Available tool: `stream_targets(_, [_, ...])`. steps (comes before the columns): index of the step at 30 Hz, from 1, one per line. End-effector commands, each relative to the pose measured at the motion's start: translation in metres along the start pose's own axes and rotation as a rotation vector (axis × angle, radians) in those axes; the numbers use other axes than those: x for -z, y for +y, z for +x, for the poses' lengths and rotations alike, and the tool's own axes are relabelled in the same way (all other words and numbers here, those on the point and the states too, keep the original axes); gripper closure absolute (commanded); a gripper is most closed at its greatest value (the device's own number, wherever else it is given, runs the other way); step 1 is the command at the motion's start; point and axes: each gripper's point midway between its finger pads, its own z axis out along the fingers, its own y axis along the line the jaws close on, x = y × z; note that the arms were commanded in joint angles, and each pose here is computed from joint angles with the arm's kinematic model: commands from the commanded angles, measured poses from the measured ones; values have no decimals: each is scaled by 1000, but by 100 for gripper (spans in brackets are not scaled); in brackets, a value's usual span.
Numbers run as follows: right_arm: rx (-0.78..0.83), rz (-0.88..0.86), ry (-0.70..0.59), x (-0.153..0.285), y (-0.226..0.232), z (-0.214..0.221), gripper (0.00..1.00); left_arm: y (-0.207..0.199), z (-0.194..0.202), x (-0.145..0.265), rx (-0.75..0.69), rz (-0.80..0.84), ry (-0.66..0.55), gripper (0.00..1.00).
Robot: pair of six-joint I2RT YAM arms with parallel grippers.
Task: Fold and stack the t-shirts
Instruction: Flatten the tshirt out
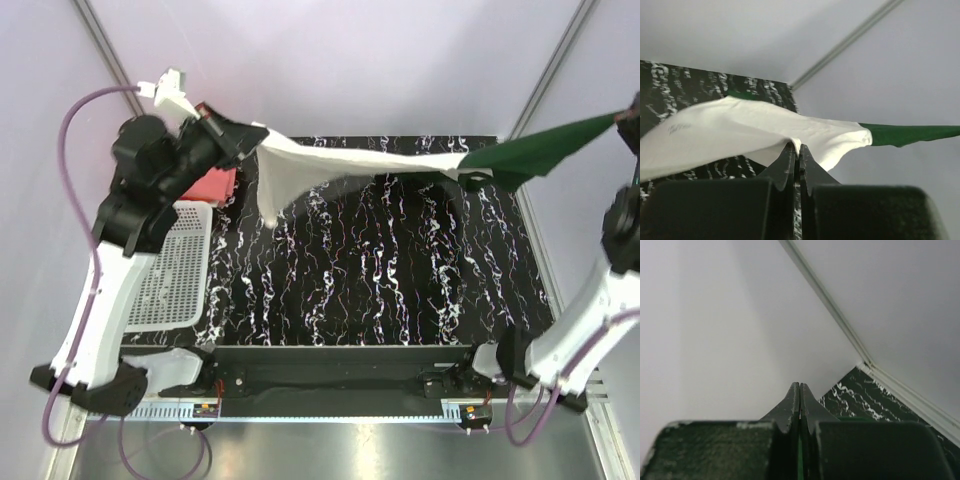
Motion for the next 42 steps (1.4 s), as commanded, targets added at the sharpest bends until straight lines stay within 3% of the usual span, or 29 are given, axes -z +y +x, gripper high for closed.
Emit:
stream_targets(1, [9,-7,-316,101,11,-75,100,-66,-17,65,6,258,-53,100])
stream_targets(6, [-10,-34,-554,196,17,-122,100,-105,-24,134,31,404,-95,100])
stream_targets(12, [-101,-11,-682,234,2,-148,100,-125,-13,164,92,509,-37,100])
stream_targets(17, [-110,-22,-680,195,8,-161,100,-117,-22,151,72,459,-82,100])
stream_targets(20, [-30,-5,-606,127,22,-145,100,-91,-10,95,95,362,-3,100])
stream_targets(23, [37,-39,-440,49,39,-99,100,-53,9,44,99,246,51,100])
stream_targets(24, [67,-30,-340,11,37,-65,100,-42,11,33,89,213,50,100])
stream_targets(26, [85,-48,-249,-26,37,-30,100,-10,17,-1,48,108,49,100])
stream_targets(27, [114,-9,-150,-61,21,15,100,4,17,-13,35,68,48,100])
stream_targets(29, [111,-36,-127,-93,19,45,100,46,25,-51,6,-53,59,100])
stream_targets(30, [132,-17,-33,-122,1,92,100,65,27,-62,6,-103,62,100])
stream_targets(32, [126,-31,-5,-149,-5,123,100,112,40,-97,1,-207,98,100])
stream_targets(33, [139,-18,76,-171,-21,166,100,133,41,-107,2,-248,105,100])
stream_targets(37, [129,-87,194,-226,-33,245,100,223,62,-169,-26,-403,170,100])
stream_targets(42, [122,-215,390,-275,-34,338,100,290,75,-214,-23,-475,217,100])
